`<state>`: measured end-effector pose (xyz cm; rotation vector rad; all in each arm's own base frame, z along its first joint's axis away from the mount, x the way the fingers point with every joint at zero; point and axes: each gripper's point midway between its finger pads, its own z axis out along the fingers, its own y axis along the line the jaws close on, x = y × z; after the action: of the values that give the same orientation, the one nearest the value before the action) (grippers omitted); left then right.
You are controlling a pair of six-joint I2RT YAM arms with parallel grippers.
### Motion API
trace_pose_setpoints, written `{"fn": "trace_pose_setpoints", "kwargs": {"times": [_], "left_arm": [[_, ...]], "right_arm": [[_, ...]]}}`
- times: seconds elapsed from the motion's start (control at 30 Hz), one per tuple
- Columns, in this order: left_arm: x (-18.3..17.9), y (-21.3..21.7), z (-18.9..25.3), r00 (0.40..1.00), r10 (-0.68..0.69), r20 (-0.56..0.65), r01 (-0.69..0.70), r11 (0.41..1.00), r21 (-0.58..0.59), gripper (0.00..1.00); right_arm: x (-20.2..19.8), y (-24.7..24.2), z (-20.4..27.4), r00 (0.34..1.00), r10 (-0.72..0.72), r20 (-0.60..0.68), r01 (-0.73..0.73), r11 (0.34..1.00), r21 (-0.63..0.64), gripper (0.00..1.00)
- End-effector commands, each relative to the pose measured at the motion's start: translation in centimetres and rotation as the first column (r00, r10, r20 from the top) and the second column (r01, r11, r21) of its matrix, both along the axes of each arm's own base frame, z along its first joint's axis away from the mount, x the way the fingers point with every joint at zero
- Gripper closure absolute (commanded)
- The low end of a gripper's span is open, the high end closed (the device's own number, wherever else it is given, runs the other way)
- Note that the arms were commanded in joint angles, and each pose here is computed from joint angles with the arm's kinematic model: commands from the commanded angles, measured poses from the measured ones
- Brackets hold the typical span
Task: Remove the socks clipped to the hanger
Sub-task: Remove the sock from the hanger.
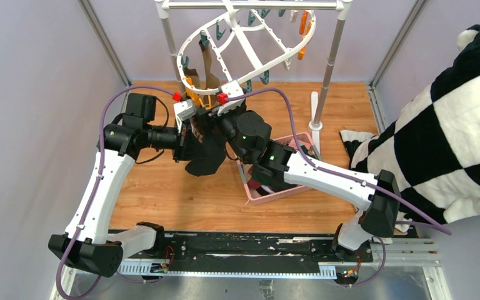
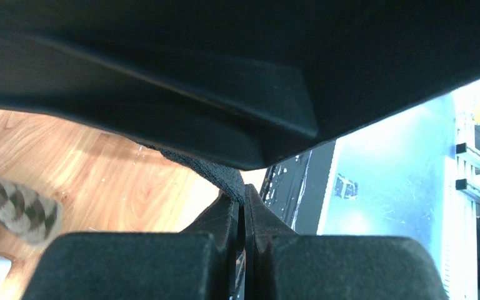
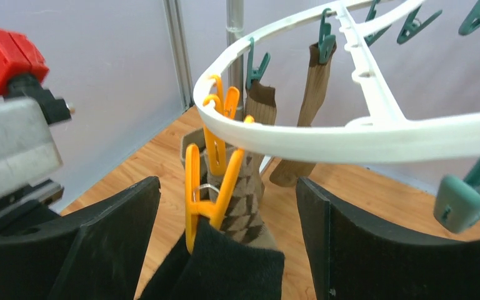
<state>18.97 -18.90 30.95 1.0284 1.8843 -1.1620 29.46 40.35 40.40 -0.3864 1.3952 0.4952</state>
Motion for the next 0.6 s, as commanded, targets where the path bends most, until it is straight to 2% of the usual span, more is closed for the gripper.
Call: {"fn": "trace_pose_setpoints", "kwargs": {"times": [0.0, 0.27, 0.37, 0.57], "left_arm": [[-0.5, -0.1, -0.1, 1.000, -0.004, -0.007, 0.004, 1.000, 0.005, 1.00], [-0.5, -0.1, -0.1, 1.000, 0.005, -0.007, -0.005, 1.000, 0.013, 1.00], [-0.4, 0.0, -0.3, 1.000, 0.010, -0.011, -0.010, 1.000, 0.019, 1.00], [-0.4, 0.3, -0.8, 1.000, 0.029, 0.001, -0.029, 0.999, 0.042, 1.00]], "right_arm": [[0.4, 0.6, 2.4, 0.998, -0.022, 0.061, 0.022, 1.000, 0.003, 0.17], [0.9, 1.3, 2.7, 0.999, 0.010, 0.052, -0.012, 0.999, 0.030, 0.34], [0.9, 1.3, 3.0, 0.999, 0.020, 0.050, -0.023, 0.998, 0.053, 0.46], [0.5, 1.4, 3.8, 0.997, 0.047, 0.057, -0.052, 0.994, 0.095, 0.91]]}}
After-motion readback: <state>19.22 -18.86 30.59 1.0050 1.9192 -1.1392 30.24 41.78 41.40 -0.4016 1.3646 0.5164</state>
